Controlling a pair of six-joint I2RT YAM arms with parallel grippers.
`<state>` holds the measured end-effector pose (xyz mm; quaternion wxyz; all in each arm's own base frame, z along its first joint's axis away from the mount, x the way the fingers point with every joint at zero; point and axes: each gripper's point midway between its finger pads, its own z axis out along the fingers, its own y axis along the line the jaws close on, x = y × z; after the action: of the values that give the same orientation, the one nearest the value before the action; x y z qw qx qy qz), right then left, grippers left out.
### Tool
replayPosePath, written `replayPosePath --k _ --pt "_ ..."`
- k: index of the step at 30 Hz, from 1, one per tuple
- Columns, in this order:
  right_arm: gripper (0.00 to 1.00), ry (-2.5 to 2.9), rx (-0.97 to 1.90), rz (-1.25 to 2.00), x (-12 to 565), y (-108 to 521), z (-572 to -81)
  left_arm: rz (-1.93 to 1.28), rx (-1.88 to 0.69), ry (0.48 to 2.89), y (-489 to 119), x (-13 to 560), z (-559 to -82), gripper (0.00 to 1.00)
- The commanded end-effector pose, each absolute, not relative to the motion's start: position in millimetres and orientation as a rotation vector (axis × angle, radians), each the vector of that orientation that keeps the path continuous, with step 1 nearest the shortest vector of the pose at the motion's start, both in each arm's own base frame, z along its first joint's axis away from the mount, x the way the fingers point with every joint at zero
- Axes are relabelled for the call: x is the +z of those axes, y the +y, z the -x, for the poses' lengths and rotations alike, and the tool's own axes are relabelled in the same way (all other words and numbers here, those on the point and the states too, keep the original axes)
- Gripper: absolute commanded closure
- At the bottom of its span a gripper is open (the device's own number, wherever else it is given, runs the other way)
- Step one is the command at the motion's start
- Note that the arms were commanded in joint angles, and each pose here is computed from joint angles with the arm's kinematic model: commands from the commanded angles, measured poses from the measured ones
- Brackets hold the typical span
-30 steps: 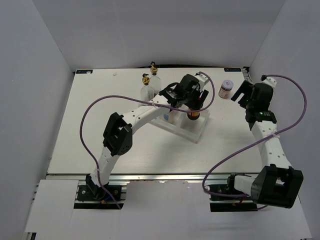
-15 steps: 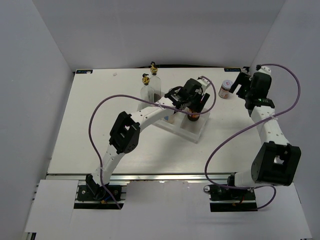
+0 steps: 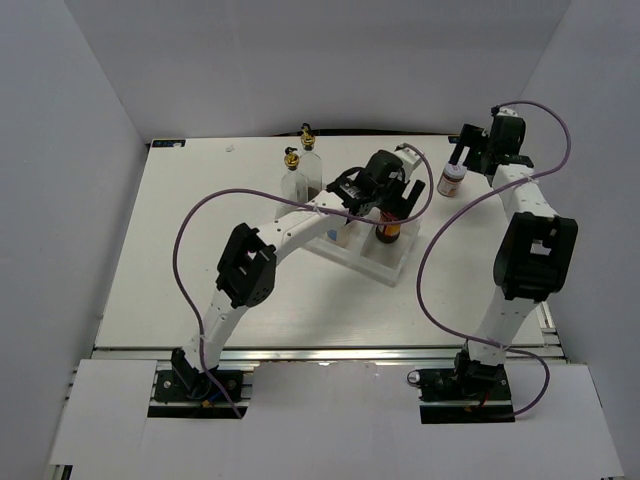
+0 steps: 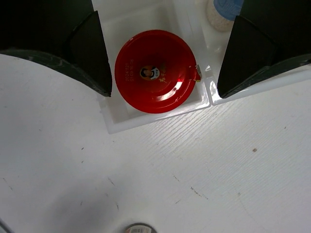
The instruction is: Organize the condiment bottles
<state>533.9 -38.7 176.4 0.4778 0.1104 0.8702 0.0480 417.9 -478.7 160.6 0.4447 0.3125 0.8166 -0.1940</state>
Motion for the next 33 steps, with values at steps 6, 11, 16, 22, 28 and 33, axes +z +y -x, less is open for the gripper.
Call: replayPosePath --k 6,11,16,22,28,33 --pt "0.1 2.233 0.152 -0.228 137.4 -31.8 -566.2 -0.653 -0.428 1.79 -428.1 326.9 -405.4 0.02" --pt "0.11 2.277 0.071 -0.241 110.5 -33.3 -581.6 -0.478 -0.217 1.813 -353.8 348.7 -394.5 0.02" --pt "0.19 2.293 0.066 -0.244 97.3 -28.4 -587.4 -0.242 -0.154 1.819 -276.5 341.5 -374.6 0.02" --pt "0.57 2.271 0.017 -0.188 106.5 -23.6 -584.8 0.172 -0.112 1.834 -148.3 306.3 -368.3 0.02" --pt "0.82 2.196 -0.046 -0.1 163.3 -16.9 -567.6 0.456 0.006 1.814 -64.4 271.1 -364.7 0.02" --pt "0.83 2.058 0.191 0.149 246.2 32.6 -527.6 0.516 0.011 1.826 -48.1 254.3 -373.8 0.02"
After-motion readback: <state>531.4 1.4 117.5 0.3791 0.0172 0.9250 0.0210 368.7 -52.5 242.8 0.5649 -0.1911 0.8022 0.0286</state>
